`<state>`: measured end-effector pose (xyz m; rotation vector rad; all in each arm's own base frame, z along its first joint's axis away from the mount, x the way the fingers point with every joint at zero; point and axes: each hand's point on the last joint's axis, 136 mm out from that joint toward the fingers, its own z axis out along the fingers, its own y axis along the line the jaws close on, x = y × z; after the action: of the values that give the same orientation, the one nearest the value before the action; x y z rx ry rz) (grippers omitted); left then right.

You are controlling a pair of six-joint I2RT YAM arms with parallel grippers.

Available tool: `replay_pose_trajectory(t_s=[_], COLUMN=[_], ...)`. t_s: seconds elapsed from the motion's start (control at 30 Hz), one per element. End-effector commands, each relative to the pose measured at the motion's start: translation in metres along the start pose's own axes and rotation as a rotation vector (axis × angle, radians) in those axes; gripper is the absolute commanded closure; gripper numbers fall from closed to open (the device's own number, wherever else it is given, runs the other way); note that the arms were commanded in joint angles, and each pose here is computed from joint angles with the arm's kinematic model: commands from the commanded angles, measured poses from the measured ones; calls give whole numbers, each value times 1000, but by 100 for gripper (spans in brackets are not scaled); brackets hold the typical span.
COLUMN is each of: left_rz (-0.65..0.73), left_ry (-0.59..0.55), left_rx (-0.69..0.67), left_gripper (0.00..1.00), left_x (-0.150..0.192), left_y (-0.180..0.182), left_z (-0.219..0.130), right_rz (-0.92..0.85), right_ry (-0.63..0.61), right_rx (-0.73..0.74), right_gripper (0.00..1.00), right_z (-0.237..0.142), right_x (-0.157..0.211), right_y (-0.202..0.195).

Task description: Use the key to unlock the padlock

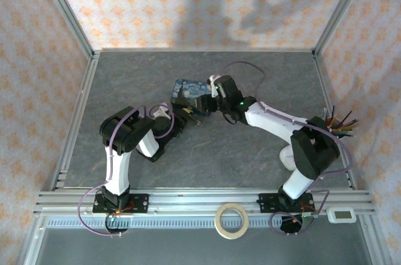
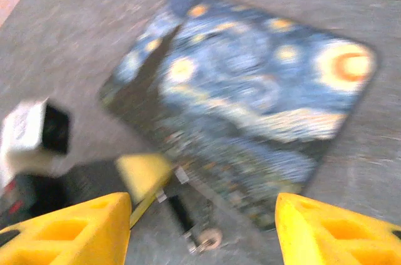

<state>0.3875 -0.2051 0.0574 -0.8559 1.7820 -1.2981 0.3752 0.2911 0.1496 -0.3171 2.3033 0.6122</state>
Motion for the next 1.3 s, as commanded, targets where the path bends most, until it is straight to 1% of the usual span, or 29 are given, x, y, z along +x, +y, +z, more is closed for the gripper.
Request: replay_pose_trajectory(t_s=[0.0, 0.1, 0.2, 0.37, 0.47, 0.6, 0.73, 0.87, 1.0, 1.1, 1.23, 1.27], left_rz=[5, -17, -42, -60, -62, -71, -87, -110, -116, -121, -97, -93], left_ry=[-51, -96, -137, -155, -178, -238, -274, -291, -313, -356, -352, -356], left_rx=[-21, -43, -35, -12, -11, -27, -32, -17, 0, 21, 4, 21], left_gripper=[100, 100, 100, 100, 100, 100, 100, 100, 100, 100, 100, 100], left_x=[-7, -12, -15, -17, -21, -31, -38, -41, -44, -54, -58, -60], left_y=[1, 5, 1, -6, -6, -1, 3, 4, 2, -1, 1, -8], left_z=[-8, -12, -13, -11, -16, -31, -38, -41, -41, -50, -60, -64], right_rz=[207, 253, 297, 354, 389, 414, 425, 426, 418, 402, 363, 352], right_ry=[-84, -108, -129, -94, -86, -85, -98, -108, -98, -105, -129, -131], right_rx=[107, 123, 126, 131, 148, 200, 227, 221, 155, 161, 179, 182], right_gripper=[39, 39, 39, 39, 39, 41, 42, 44, 45, 45, 44, 45], right_z=[15, 27, 36, 58, 64, 62, 58, 56, 59, 56, 50, 50], right_x=[-16, -19, -18, -3, 8, 21, 23, 20, 15, 12, 1, -2], right_y=[-27, -32, -36, -41, -48, -61, -70, -69, -56, -57, -57, -56])
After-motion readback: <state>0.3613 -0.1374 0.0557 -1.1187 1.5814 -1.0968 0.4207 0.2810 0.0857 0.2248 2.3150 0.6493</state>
